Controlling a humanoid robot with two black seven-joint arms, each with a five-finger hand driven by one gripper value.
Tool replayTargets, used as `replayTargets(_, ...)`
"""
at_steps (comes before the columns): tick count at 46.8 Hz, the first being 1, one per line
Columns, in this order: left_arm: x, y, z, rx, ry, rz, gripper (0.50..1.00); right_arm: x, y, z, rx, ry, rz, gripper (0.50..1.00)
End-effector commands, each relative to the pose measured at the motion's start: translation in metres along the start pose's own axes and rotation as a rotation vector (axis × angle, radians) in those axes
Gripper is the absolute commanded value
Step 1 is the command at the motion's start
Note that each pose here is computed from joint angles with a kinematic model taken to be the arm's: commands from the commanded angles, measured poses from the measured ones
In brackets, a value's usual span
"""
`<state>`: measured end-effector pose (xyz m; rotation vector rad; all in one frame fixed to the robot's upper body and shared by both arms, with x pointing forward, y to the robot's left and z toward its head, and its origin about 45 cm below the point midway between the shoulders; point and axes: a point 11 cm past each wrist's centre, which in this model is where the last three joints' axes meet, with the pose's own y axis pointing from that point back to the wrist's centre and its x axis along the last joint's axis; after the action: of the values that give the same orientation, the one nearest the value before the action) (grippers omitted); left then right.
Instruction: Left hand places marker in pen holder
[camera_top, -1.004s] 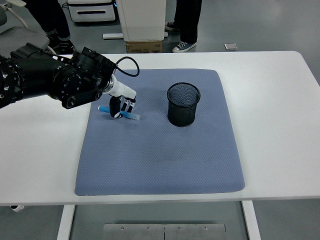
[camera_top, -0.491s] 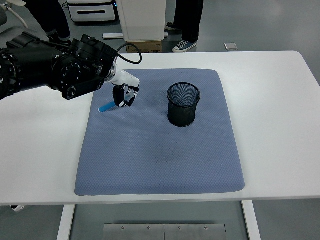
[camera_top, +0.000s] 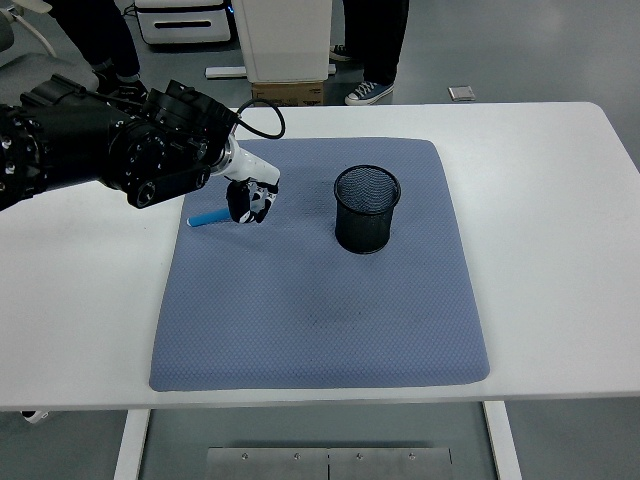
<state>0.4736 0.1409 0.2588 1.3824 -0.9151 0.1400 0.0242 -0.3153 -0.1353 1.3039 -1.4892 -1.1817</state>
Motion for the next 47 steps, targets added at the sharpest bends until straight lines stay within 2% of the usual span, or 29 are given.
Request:
replayTargets(1, -0.006, -0.004, -0.001, 0.001, 0.002, -0.009, 0.537, 0.0, 0.0, 0.0, 0.001, 0.0, 0.0, 1.0)
replayTargets(5, -0.011, -0.006, -0.001, 0.002, -0.001, -0.017, 0.566, 0.0, 0.0, 0.0, 0.0, 0.0, 0.0, 1.0)
replayTargets(11, -0.018, -0.009, -0.002, 0.005, -0.001, -0.03, 0.572, 0.0, 0.0, 0.0, 0.0, 0.0, 0.0, 1.0)
replayTargets(32, -0.008, -0.008, -0.007, 0.048, -0.006, 0.036, 0.648, 0.0, 0.0, 0.0, 0.0, 0.0, 0.0, 1.0)
replayTargets(47, -0.008, -0.006, -0.009, 0.064, -0.008, 0.069, 0.651, 0.0, 0.0, 0.0, 0.0, 0.0, 0.0, 1.0)
